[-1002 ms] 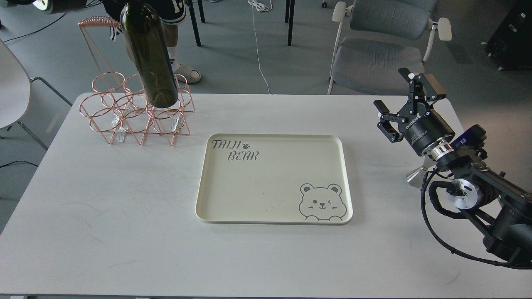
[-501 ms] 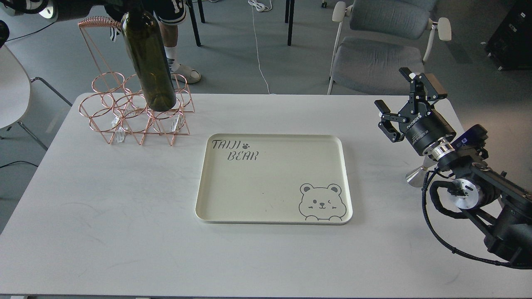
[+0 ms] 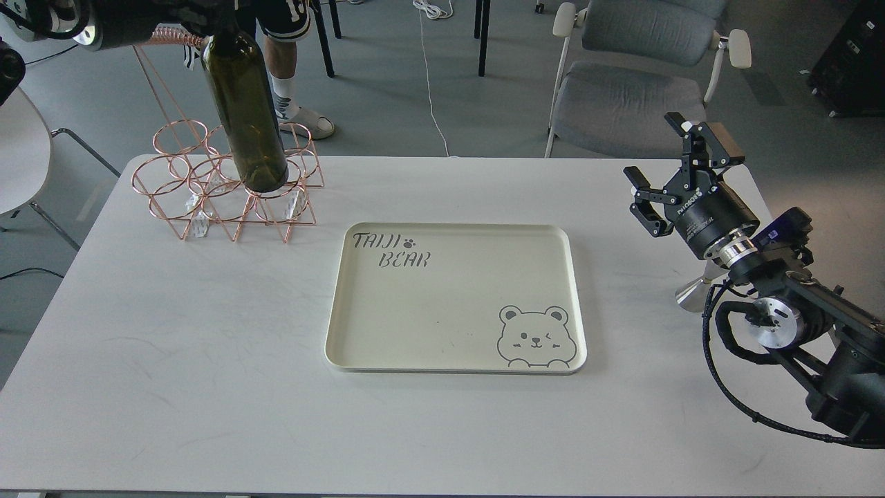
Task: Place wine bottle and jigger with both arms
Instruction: 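Lower the wine bottle into a slot of the copper rack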
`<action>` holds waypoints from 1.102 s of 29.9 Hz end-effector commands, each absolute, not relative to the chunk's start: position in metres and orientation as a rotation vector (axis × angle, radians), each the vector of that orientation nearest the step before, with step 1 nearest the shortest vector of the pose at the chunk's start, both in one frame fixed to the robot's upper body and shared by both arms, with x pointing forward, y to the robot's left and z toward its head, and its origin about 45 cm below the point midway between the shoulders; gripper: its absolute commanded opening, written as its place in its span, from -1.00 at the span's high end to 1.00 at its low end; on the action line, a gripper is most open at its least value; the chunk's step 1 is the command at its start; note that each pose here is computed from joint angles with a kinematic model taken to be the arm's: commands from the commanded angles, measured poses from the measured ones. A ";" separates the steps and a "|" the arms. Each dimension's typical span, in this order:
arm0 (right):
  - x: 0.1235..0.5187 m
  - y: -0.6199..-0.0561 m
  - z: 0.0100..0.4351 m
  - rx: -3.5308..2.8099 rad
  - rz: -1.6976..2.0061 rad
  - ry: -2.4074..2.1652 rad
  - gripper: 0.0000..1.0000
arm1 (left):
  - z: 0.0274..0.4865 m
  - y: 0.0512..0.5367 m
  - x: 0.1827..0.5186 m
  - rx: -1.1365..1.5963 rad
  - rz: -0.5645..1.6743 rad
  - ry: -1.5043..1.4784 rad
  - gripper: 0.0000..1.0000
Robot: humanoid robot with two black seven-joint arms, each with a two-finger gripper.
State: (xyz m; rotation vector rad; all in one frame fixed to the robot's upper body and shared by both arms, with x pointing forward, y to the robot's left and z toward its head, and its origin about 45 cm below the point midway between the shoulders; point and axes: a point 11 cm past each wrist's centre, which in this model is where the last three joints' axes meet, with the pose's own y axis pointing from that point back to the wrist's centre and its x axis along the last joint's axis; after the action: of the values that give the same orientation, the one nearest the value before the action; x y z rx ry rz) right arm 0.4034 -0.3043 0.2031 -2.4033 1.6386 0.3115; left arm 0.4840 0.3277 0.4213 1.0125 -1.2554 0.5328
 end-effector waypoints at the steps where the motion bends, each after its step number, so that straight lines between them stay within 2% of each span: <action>1: 0.403 -0.304 0.203 -2.403 0.312 1.639 -0.96 | 0.418 0.328 0.485 1.013 0.533 -1.246 0.75; 18: 0.403 -0.304 0.203 -2.403 0.313 1.637 -0.96 | 0.401 0.331 0.483 1.016 0.530 -1.233 0.72; 33: 0.403 -0.303 0.202 -2.406 0.314 1.635 -0.96 | 0.365 0.339 0.481 1.025 0.530 -1.181 0.69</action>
State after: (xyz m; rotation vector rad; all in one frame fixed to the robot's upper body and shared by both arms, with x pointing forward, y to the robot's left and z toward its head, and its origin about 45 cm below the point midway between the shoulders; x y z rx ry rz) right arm 0.4033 -0.3035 0.2027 -2.4039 1.6370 0.3132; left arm 0.4828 0.3376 0.3737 1.0251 -1.1945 0.5341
